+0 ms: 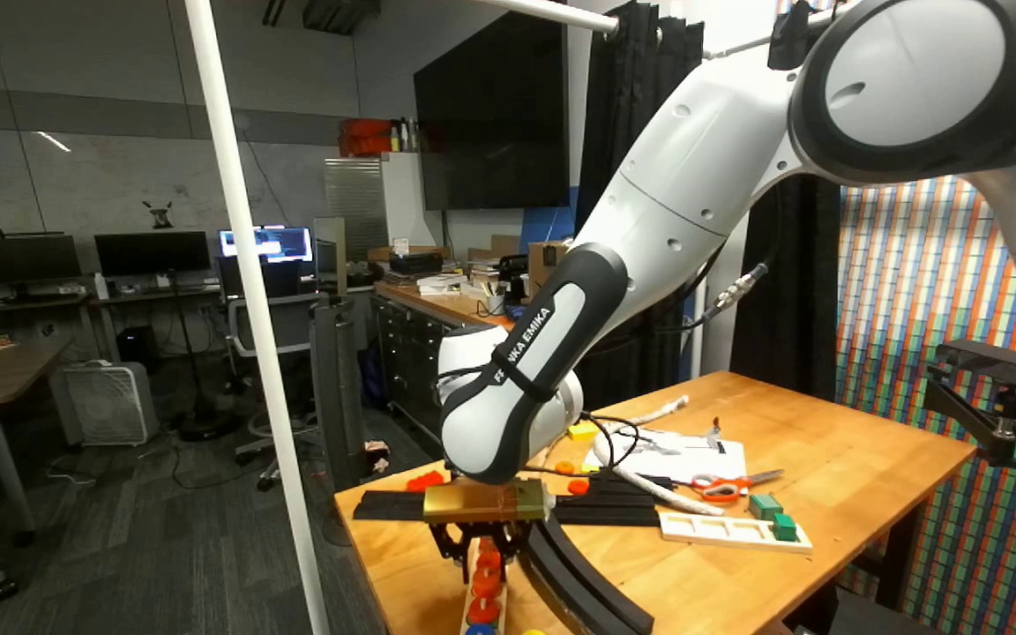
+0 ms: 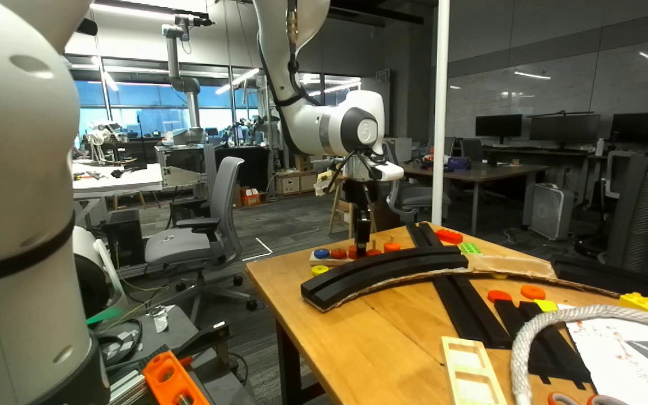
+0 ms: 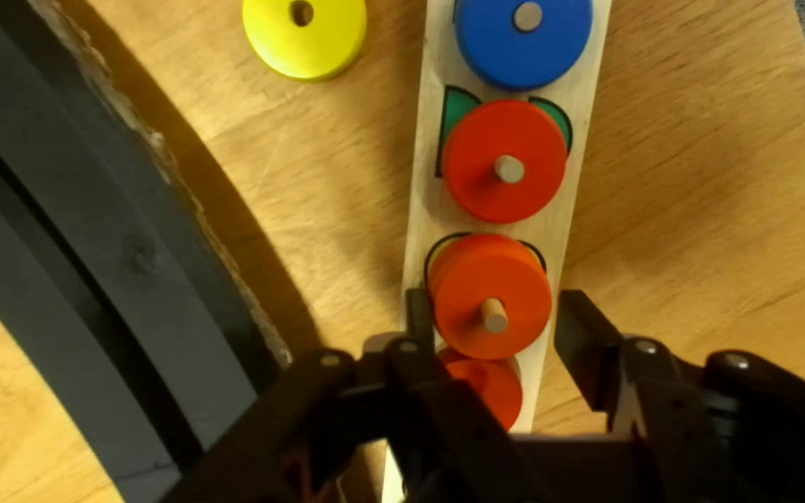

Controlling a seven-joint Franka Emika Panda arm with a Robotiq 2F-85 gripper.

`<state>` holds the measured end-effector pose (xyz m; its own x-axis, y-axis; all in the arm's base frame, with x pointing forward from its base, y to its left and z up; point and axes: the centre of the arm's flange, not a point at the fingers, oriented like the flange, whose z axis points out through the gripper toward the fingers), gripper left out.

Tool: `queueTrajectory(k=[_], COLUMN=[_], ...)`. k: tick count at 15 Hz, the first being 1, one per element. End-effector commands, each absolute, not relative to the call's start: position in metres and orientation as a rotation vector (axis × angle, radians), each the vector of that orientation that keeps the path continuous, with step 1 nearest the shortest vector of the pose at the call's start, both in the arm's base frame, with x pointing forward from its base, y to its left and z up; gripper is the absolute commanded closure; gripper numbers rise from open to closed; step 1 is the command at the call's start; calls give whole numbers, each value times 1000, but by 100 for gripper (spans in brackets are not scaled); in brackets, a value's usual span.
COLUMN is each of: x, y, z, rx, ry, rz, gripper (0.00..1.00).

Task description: Take the orange coin from the table and put it on the rack, then take a different orange coin from the rack and put it on the table, and put a yellow one on top of the orange one on the rack

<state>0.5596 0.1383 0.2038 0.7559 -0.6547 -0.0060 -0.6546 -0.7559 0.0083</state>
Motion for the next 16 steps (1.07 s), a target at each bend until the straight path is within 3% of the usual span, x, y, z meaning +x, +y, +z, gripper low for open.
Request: queueTrajectory(k=[1, 3, 16], x=[552, 550, 522], y=[135, 134, 128], z=[214, 216, 256], rx=[2963, 2961, 2948], ry=[-1081, -1083, -1117], rz=[10, 13, 97], gripper=[81, 77, 77])
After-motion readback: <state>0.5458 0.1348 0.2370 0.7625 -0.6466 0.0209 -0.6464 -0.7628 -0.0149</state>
